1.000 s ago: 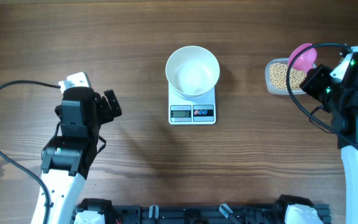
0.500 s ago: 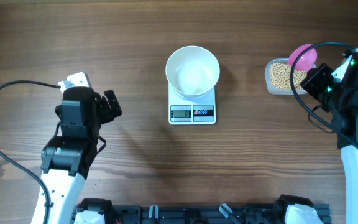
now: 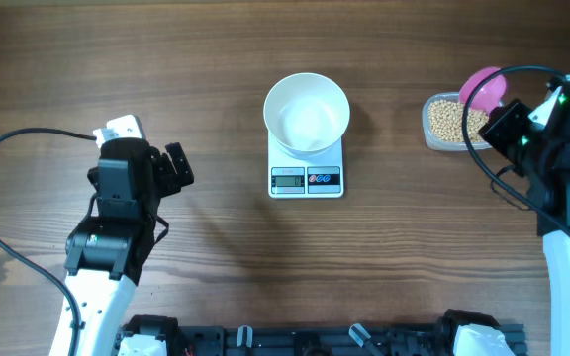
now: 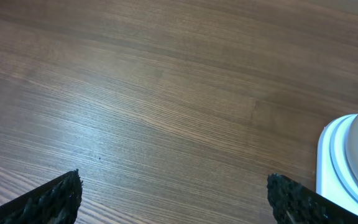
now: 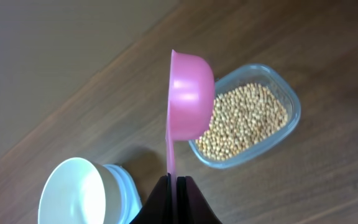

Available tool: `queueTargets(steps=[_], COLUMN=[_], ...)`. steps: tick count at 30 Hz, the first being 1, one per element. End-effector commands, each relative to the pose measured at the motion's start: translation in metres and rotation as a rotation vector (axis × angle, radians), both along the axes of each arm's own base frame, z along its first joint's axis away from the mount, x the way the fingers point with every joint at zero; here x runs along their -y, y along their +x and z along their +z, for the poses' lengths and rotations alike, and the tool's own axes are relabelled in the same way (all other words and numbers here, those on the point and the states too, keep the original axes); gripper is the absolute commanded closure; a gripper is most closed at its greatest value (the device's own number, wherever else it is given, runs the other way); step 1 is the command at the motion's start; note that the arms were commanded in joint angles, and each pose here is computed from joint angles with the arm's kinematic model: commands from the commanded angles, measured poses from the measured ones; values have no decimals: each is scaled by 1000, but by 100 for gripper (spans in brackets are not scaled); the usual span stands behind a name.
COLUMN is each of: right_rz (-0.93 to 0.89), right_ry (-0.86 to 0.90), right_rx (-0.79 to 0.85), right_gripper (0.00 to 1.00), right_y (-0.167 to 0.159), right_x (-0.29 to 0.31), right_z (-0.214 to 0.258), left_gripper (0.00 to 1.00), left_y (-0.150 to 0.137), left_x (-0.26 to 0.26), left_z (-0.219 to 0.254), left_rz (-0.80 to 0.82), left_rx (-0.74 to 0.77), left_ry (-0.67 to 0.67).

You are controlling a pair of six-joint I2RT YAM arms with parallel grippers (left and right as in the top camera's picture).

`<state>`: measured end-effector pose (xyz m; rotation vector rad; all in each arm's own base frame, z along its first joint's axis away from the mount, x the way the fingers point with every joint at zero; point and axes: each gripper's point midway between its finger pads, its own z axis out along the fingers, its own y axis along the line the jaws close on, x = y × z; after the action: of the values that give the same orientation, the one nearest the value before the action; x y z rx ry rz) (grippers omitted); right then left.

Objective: Scoop item into bowl and weigh 150g on scale

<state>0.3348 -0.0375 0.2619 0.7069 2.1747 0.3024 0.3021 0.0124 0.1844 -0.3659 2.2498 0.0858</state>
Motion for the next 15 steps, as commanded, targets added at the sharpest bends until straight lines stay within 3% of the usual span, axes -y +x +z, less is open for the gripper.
queueTargets(steps=[1,5,15], right_rz=[70,174,232], right_ry=[-125,-259,-348], right_rx=[45,45,73], right_gripper=[96,96,96], right_y=[7,8,12], right_x=[5,5,6], right_z=[13,15,21], left_gripper=[0,0,0], left_y=[0,0,0], left_x=[-4,-4,-4], left_z=[1,1,1], left_rz=[11,11,11], left_rx=[2,2,2], left_ry=[6,6,6])
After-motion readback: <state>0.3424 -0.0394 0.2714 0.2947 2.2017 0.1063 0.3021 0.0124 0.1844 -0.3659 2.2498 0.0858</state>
